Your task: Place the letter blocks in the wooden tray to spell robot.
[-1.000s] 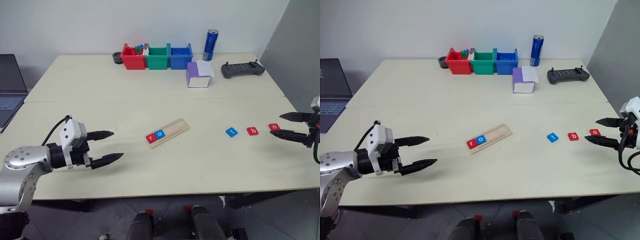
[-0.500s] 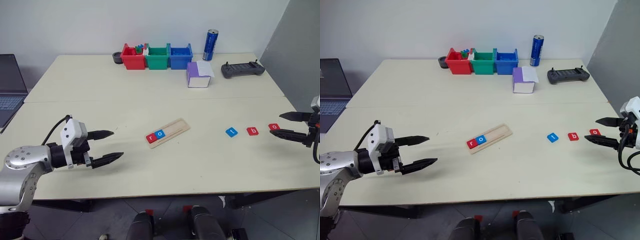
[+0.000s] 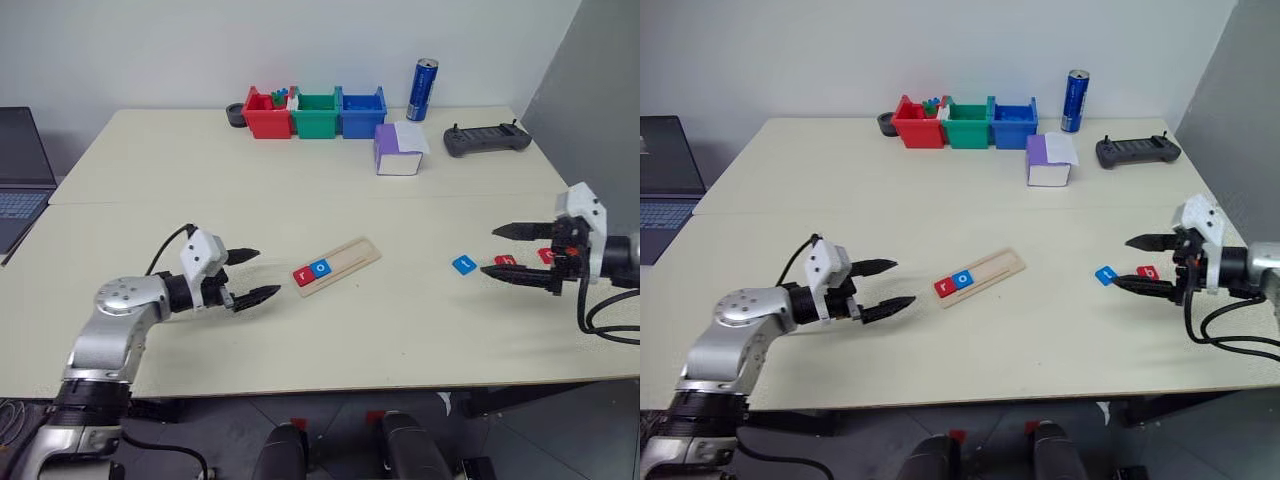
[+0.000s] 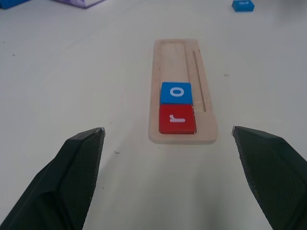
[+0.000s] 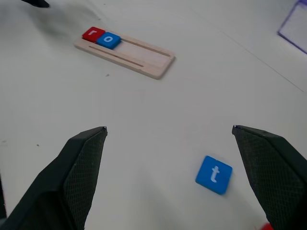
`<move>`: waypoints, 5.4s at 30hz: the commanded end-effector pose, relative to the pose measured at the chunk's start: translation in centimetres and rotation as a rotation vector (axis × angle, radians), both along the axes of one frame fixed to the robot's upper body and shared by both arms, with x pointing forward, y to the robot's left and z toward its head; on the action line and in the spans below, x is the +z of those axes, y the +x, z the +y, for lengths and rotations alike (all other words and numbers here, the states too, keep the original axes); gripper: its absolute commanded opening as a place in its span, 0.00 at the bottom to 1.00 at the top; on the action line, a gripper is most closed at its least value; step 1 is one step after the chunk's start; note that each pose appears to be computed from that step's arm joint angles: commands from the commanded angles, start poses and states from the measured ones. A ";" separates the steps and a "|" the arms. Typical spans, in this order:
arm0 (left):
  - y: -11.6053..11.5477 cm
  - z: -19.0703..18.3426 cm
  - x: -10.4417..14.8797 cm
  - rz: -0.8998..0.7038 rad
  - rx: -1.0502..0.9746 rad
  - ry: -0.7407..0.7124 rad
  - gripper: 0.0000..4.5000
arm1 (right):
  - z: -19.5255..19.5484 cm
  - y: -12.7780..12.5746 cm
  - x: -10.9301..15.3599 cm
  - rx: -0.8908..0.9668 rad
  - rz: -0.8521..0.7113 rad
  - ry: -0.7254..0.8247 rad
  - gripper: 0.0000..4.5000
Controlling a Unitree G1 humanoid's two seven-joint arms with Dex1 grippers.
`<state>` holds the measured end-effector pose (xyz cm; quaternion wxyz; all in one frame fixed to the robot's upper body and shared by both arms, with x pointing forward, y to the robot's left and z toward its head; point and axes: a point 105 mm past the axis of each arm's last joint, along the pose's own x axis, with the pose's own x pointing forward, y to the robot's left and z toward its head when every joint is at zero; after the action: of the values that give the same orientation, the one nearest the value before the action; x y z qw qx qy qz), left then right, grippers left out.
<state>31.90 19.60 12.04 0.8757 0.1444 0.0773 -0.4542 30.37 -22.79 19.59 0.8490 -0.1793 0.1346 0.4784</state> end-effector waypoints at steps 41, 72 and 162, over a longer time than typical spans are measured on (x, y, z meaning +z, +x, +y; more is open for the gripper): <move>3.8 -7.5 -3.6 0.046 -0.150 0.131 0.76 | 4.7 -1.2 -0.6 0.106 0.006 0.061 1.00; -0.6 -8.7 -2.4 0.035 -0.539 0.216 0.75 | 4.8 -1.8 -1.1 0.108 0.018 0.050 1.00; -5.5 2.7 -0.1 -0.149 -0.250 -0.236 0.99 | 3.6 -1.2 -2.1 0.049 0.046 0.024 1.00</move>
<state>26.42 22.22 10.94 0.8278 0.0742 -0.0492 -0.5539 29.30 -18.85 16.46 0.8321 -0.1464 0.1587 0.5108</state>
